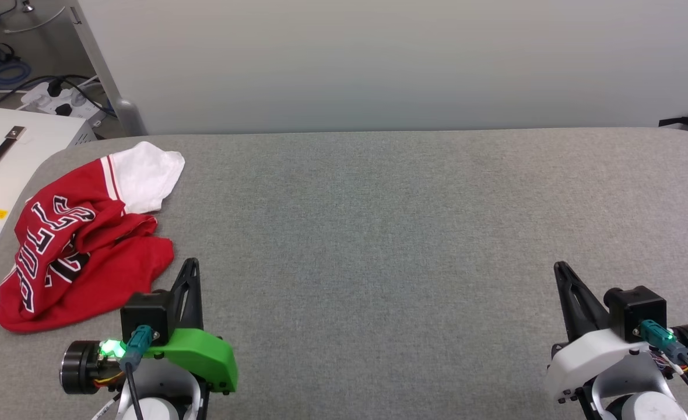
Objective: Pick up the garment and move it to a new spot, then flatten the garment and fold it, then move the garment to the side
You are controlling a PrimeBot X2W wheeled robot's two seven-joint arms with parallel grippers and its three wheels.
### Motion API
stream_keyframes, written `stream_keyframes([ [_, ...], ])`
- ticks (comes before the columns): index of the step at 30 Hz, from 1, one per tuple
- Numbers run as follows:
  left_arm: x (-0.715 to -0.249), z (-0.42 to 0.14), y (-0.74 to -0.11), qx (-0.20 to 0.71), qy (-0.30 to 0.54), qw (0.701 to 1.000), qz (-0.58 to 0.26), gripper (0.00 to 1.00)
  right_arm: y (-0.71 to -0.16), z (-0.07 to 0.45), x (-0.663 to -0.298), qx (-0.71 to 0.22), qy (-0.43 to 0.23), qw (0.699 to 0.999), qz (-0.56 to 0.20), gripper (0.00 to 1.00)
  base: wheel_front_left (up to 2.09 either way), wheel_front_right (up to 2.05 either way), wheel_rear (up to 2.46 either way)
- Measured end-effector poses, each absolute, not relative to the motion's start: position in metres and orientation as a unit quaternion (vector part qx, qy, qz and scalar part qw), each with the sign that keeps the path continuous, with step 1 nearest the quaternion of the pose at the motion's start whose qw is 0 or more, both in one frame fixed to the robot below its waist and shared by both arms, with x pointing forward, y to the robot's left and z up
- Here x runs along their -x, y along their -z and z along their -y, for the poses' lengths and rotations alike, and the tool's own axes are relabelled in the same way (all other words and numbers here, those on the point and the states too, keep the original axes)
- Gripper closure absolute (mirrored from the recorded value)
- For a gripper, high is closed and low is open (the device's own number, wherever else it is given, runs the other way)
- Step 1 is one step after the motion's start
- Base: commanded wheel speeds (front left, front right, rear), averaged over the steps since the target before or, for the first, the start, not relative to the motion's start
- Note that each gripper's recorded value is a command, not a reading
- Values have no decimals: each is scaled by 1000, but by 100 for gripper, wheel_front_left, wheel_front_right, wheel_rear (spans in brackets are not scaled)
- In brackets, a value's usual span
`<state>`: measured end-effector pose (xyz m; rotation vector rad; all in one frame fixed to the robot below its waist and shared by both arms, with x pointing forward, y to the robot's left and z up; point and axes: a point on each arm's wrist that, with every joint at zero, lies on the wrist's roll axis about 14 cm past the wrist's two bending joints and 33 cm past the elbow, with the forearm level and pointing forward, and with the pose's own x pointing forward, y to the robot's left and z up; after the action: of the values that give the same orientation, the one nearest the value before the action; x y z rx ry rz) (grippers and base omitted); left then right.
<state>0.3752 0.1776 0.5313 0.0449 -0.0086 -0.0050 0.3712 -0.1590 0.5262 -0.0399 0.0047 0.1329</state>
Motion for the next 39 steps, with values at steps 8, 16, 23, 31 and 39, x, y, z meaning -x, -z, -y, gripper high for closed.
stream_keyframes([
  [8, -375, -178, -531, -22, 3, 1000, 4, 100, -526, 159, -371, 20, -66, 998, -2, 100, 0, 0, 0],
  [16, -375, -178, -531, -22, 3, 1000, 4, 100, -526, 159, -371, 20, -66, 998, -2, 100, 0, 0, 0],
  [23, -375, -178, -531, -22, 3, 1000, 4, 100, -526, 159, -371, 20, -66, 998, -2, 100, 0, 0, 0],
  [31, -375, -178, -531, -22, 3, 1000, 4, 100, -526, 159, -371, 20, -66, 998, -2, 100, 0, 0, 0],
  [39, -375, -177, -531, -22, 3, 1000, 4, 0, -526, 159, -371, 19, -66, 998, -2, 0, 0, 0, 0],
])
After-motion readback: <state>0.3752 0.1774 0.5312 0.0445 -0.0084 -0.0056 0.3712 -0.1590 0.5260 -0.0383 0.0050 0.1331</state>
